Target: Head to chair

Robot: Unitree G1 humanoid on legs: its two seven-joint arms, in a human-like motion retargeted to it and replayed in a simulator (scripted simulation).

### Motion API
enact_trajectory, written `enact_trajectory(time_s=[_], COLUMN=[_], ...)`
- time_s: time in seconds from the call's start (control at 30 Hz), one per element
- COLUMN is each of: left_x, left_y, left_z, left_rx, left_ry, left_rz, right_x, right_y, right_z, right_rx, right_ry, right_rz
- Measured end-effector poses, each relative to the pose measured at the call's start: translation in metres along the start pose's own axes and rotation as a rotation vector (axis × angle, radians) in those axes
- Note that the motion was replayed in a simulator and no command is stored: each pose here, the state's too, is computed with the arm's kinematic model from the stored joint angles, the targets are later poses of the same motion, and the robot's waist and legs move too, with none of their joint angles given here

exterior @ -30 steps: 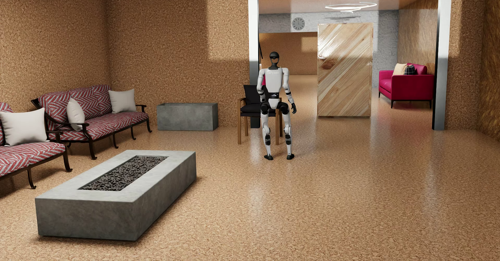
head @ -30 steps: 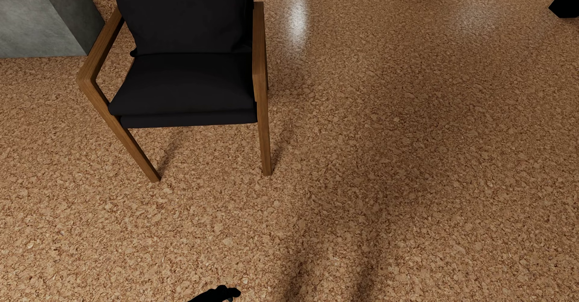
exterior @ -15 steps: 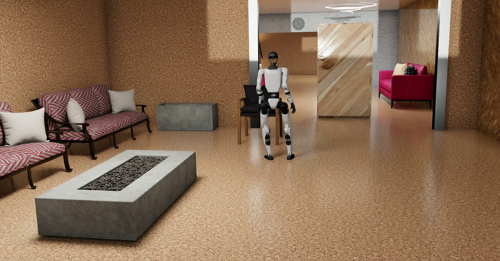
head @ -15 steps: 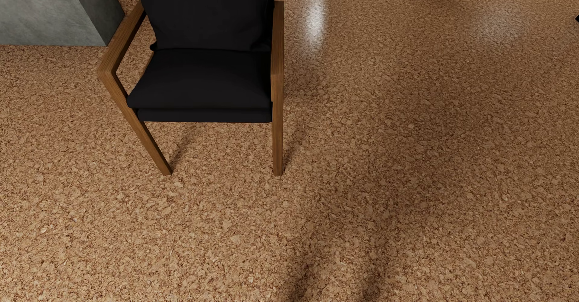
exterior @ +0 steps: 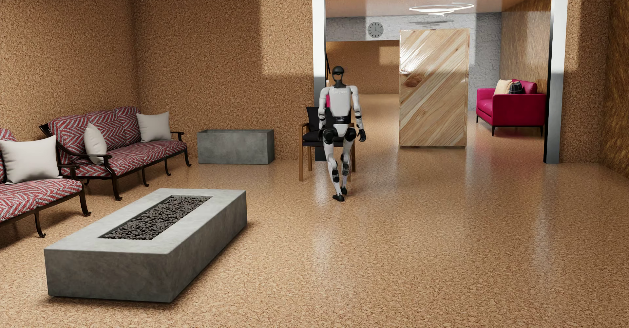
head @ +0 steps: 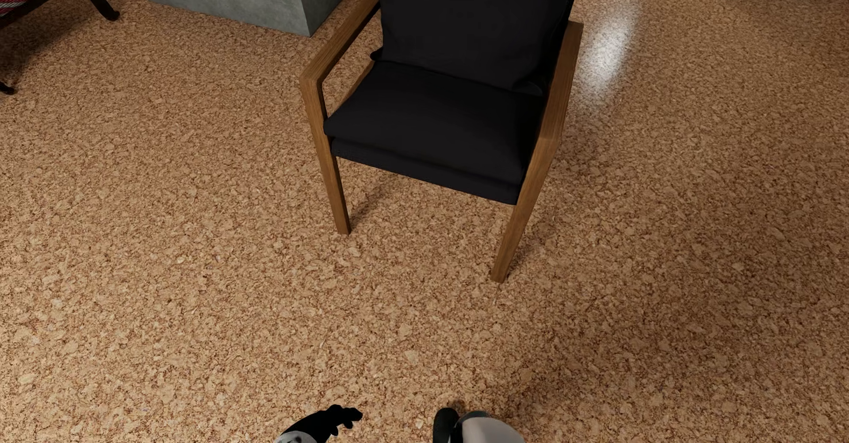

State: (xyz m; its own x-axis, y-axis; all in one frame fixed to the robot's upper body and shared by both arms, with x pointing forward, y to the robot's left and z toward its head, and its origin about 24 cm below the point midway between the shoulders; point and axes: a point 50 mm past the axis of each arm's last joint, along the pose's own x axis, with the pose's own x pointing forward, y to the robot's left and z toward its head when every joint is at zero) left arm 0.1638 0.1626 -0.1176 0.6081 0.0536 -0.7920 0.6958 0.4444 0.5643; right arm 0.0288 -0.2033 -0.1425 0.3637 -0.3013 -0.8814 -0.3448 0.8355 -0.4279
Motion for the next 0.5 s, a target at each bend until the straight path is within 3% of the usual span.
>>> enact_trajectory(time_s=[0.13, 0.23, 0.37, 0.5], left_x=[0.007, 0.005, -0.002, -0.014], left_y=[0.003, -0.012, -0.03, -0.04], left_z=[0.013, -0.009, -0.05, -0.079], left_rx=[-0.04, -0.102, -0.026, -0.097], left_ry=[-0.01, 0.095, 0.217, 0.325], left_rz=[0.013, 0.011, -0.121, -0.096], right_x=[0.001, 0.007, 0.008, 0.009], right_y=[0.001, -0.005, -0.011, -0.023], right_z=[-0.009, -0.006, 0.026, 0.055], right_rx=[-0.056, -0.021, 0.007, 0.039], right_ry=[0.046, 0.08, -0.062, -0.177], right_rz=[0.024, -0.008, -0.059, -0.123])
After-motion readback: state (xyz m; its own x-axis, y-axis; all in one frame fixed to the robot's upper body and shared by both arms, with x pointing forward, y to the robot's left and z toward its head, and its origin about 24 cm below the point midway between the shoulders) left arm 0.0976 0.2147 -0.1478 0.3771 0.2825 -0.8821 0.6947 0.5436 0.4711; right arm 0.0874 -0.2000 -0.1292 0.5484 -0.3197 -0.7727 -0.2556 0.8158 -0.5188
